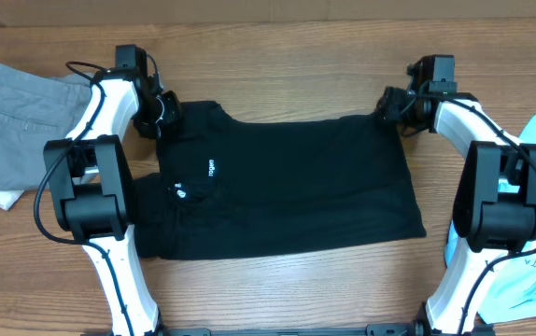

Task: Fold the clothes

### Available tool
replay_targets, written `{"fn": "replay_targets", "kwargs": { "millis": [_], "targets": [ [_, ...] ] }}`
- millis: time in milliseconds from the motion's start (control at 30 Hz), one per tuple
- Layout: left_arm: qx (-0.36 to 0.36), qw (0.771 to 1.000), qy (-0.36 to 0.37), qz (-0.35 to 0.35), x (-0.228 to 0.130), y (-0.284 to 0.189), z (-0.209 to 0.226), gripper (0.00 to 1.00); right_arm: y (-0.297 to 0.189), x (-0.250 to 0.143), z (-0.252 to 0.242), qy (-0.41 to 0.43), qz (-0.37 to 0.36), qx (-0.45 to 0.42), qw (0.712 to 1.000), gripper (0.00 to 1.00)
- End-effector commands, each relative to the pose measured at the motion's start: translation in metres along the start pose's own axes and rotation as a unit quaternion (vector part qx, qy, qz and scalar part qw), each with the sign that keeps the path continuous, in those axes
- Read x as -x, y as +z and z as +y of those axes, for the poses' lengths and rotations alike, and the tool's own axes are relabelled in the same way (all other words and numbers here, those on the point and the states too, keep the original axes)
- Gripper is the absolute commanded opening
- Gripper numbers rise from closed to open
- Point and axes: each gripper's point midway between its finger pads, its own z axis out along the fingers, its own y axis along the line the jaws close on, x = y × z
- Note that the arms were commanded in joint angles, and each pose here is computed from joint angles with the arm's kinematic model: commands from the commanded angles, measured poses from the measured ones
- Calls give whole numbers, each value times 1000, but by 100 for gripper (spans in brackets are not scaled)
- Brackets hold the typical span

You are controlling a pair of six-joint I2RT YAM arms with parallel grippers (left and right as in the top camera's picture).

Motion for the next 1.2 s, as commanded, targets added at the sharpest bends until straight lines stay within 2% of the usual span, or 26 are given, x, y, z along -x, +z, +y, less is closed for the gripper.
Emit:
{"fn": "replay_targets", "kwargs": {
  "millis": [0,33,133,233,333,433,567,767,967,1167],
  "targets": [
    [-9,1000,-4,-9,-1,-14,-10,4,10,-7,2,-5,12,-3,1000,67],
    [-9,1000,-4,-8,-1,-14,-10,4,11,-10,2,-4,16,-3,1000,64],
    [-8,1000,-5,-5,-3,-14,-10,4,11,-17,1,-3,30,-7,1000,38],
    [-7,1000,-6,-1,-5,-14,-9,4,10,-22,0,-1,41,-9,999,18],
    [-5,1000,-7,5,-7,-14,-8,4,10,-23,0,1,43,-10,999,4],
    [-18,1000,11,10,-10,-16,-13,4,10,-22,-3,8,41,-18,999,4],
    [-92,994,53,18,-14,-32,-36,4,6,-22,-10,31,44,-42,998,4],
    [-138,989,56,-3,-11,-75,-49,4,-19,-7,-4,30,39,-48,998,4],
    [-131,987,89,23,-41,-109,-50,4,-60,-4,3,35,71,-58,995,4],
    [-61,991,63,100,-83,-120,-23,4,-105,-14,-4,49,114,-86,989,4]
  ]
}}
